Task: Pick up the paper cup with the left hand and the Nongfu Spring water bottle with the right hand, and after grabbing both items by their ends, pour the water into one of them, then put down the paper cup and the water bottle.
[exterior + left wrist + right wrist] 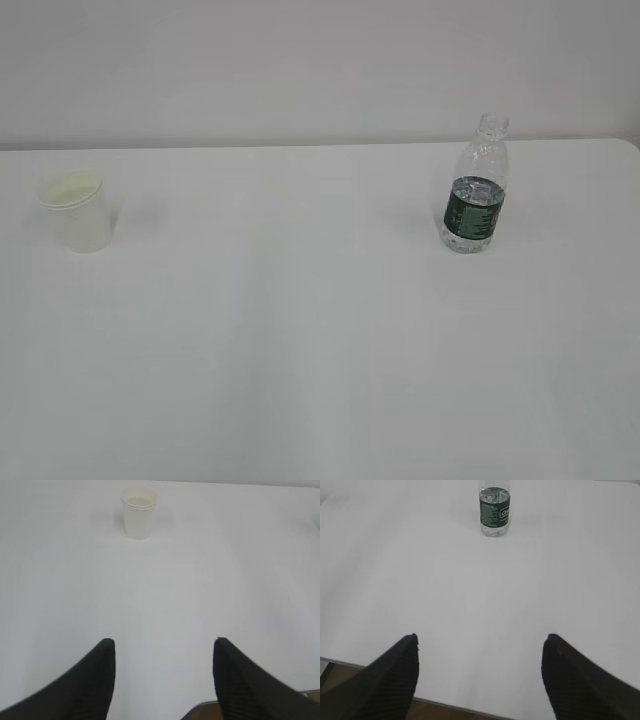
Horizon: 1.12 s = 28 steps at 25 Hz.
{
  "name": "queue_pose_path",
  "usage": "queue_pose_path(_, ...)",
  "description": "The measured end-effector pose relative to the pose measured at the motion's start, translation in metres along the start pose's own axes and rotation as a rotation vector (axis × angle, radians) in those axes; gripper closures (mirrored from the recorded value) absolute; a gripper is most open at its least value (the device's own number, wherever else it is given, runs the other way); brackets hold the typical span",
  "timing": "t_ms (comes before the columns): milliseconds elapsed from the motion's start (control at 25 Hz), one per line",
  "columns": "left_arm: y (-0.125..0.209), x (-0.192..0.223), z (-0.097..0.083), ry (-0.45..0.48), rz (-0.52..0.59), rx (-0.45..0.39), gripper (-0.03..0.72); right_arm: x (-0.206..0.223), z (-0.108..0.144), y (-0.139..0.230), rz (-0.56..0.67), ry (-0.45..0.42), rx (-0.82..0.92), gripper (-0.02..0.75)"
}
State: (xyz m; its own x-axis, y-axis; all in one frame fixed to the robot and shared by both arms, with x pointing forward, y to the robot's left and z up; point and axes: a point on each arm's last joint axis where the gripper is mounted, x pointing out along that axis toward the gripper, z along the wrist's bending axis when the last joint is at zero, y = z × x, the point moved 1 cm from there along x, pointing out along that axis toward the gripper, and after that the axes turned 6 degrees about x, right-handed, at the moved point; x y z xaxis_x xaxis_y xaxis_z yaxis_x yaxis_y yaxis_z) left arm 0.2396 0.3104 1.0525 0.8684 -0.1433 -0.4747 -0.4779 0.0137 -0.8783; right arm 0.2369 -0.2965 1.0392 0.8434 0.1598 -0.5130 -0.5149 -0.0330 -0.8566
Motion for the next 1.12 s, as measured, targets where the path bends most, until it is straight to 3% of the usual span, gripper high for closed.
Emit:
queue_pose_path(400,0.0009,-0.0015,-0.0002,-0.151,-0.01,-0.081,0.274,0.0001,0.0,-0.0001,-0.001,0.024,0.012,0.165)
queue_pose_path(1120,0.0009,-0.0016,-0.0003,-0.158,-0.01,-0.085,0.3,0.0002,0.0001,-0.0001,-0.003,0.047,0.026,0.165)
